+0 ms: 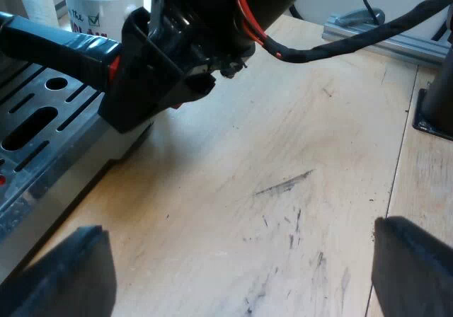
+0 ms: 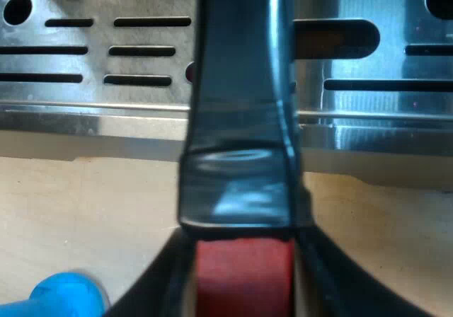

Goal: Grind coffee beans and then tamp

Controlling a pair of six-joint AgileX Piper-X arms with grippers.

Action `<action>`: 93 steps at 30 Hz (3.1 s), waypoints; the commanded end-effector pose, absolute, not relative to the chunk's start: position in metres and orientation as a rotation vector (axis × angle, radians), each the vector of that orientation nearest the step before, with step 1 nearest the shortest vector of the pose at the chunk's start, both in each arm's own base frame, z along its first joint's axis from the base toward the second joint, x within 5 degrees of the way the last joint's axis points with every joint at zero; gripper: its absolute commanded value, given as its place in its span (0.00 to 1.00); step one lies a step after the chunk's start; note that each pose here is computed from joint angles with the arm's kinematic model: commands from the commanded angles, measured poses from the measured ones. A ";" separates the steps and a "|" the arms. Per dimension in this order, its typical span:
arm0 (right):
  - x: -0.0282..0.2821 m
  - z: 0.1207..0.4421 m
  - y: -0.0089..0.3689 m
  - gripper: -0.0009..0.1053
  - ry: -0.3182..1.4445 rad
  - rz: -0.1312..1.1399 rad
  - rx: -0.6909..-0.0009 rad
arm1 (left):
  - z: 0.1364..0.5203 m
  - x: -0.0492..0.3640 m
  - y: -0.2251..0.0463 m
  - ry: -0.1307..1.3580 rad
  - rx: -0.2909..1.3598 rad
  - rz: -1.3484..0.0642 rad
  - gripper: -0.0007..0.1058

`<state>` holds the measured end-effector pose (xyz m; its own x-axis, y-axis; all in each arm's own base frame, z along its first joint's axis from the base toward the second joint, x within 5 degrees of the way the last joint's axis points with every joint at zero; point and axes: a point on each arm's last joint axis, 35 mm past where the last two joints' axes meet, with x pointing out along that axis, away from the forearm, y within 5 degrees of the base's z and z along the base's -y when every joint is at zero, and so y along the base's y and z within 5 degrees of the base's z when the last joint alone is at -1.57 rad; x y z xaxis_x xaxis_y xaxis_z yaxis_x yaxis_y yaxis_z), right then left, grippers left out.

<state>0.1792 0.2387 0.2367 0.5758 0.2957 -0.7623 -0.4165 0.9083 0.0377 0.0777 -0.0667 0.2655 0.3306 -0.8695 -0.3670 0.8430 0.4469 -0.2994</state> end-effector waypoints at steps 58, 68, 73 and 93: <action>0.159 0.244 0.241 0.01 0.801 0.333 -0.199 | 0.268 0.078 -0.068 0.498 -0.061 -1.142 0.71; 0.153 0.256 0.229 0.01 0.807 0.331 -0.206 | 0.268 0.078 -0.068 0.498 -0.061 -1.142 0.71; 0.150 0.260 0.225 0.01 0.809 0.330 -0.208 | 0.268 0.078 -0.068 0.498 -0.061 -1.142 0.71; 0.120 0.265 0.231 0.01 0.771 0.369 -0.309 | 0.268 0.077 -0.068 0.498 -0.061 -1.143 0.71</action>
<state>0.1185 0.2303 0.2553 0.6166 0.2013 -0.7611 -0.4529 0.8815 -0.1337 0.0776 -0.0667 0.2656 0.3295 -0.8700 -0.3666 0.8434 0.4458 -0.2999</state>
